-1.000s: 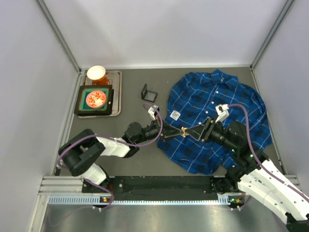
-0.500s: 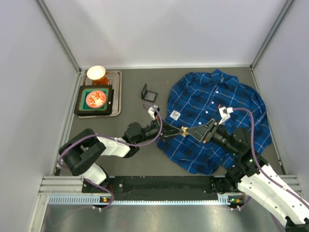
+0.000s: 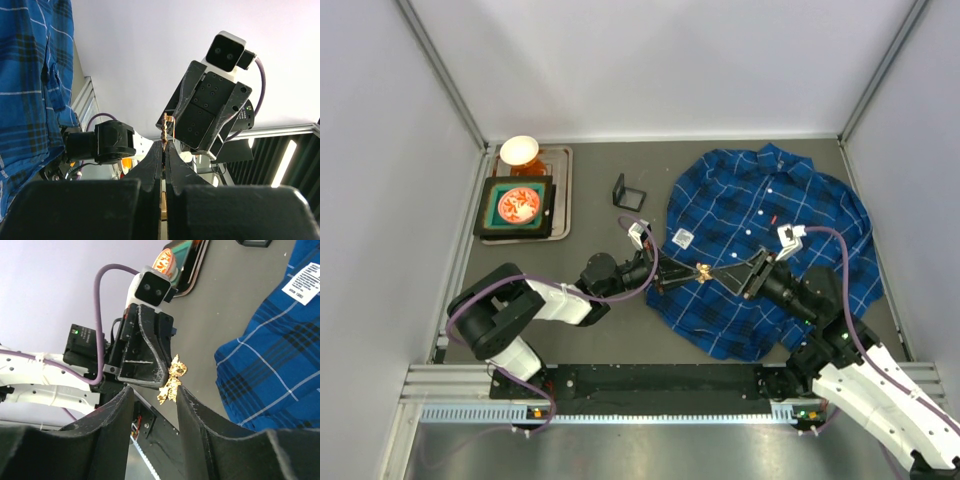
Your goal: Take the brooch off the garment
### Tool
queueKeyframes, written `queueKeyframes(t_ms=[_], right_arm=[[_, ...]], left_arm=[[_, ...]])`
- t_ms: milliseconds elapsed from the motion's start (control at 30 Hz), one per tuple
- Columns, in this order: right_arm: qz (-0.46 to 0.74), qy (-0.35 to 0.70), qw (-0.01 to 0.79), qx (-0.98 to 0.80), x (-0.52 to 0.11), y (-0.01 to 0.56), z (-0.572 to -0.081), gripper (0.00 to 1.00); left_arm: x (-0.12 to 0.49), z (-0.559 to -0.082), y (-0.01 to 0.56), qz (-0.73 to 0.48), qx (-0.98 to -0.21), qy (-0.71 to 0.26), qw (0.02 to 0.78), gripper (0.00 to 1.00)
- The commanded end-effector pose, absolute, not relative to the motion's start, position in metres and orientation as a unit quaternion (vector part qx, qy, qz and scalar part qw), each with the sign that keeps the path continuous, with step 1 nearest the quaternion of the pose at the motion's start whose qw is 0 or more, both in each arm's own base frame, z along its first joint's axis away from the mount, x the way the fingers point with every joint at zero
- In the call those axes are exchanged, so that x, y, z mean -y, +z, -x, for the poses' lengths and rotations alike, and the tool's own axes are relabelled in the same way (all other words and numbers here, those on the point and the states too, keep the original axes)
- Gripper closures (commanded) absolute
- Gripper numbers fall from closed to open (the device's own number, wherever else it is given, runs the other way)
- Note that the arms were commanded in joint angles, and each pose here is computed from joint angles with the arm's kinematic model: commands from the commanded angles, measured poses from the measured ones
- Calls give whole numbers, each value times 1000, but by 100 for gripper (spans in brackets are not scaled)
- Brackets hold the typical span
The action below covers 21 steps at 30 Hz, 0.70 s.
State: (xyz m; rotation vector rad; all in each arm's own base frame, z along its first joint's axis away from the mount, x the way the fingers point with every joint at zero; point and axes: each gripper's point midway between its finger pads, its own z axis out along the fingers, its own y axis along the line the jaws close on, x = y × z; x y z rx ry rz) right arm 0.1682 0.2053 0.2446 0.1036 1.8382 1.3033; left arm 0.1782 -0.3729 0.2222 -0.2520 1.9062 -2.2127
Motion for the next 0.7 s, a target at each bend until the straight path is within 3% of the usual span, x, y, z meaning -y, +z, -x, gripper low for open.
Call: queueKeyframes(t_ms=[0,367,667], right_arm=[[-41,523,438,-730,-204,254,-170,60],[-57,549,416,-723,-214,240,-173,67],[-62,490,437,-751,-201,230,-182,61]], left_arm=[[347,-155,318,-13,-487,-853,186,100],[345,-152,327,-22,-482,-855,191,100],[352,-153,322,-71,-532,-803,260,100]])
